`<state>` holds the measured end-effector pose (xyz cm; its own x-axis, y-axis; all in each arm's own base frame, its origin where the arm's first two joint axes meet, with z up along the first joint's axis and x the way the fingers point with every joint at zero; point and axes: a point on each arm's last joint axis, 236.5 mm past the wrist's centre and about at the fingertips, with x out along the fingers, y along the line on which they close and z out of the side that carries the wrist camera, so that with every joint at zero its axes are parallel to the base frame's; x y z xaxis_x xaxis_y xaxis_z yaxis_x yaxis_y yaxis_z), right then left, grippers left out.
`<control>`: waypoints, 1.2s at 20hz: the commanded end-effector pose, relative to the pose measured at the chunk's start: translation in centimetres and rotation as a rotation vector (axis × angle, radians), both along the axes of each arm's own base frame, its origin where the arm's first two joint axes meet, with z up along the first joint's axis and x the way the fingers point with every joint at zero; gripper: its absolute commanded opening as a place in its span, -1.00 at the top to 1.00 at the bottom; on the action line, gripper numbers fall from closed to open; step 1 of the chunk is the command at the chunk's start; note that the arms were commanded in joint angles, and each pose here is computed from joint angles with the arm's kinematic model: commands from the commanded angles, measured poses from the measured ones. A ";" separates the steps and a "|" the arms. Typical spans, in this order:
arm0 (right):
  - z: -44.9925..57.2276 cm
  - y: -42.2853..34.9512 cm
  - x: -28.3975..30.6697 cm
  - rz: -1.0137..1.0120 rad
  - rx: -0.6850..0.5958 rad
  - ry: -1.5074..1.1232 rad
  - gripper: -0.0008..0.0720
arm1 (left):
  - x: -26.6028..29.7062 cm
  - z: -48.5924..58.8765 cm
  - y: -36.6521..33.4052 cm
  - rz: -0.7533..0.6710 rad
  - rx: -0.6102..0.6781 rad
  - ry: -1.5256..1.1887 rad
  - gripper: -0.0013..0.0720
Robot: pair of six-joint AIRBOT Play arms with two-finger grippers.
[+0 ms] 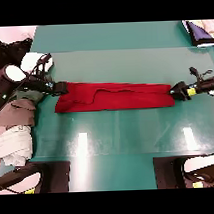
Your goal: Fold the shirts.
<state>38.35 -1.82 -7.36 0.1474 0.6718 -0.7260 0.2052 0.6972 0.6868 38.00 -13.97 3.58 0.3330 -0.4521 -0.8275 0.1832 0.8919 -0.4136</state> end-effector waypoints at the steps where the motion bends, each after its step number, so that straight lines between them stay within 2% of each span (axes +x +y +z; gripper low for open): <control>1: -0.6 2.4 1.6 0.043 -0.004 -0.029 -0.08 | -0.6 0.1 -1.6 -0.029 -0.015 0.011 0.89; 3: -0.7 3.1 2.3 0.047 -0.014 -0.049 0.40 | -0.6 0.3 -3.0 -0.013 -0.029 0.009 0.89; 4: -0.2 3.6 2.6 0.052 0.007 -0.077 0.85 | -0.4 0.5 -4.0 -0.011 -0.038 -0.011 0.89; 5: 0.7 4.2 3.0 0.056 0.040 -0.111 0.93 | -0.1 0.8 -5.3 -0.025 -0.044 -0.048 0.89; 8: 5.6 5.8 4.3 0.055 0.128 -0.228 0.94 | -0.1 -0.1 -9.8 -0.084 -0.059 -0.057 0.89; 12: 14.0 8.6 4.9 0.165 0.084 -0.411 0.94 | -0.2 -4.8 -16.5 -0.216 -0.035 0.029 0.89; 16: 22.1 14.1 4.4 0.262 0.061 -0.561 0.94 | 1.2 -8.0 -22.0 -0.268 -0.065 0.073 0.89; 24: 28.3 23.6 1.9 0.431 0.103 -0.676 0.94 | 4.3 -7.9 -22.5 -0.258 -0.071 0.046 0.89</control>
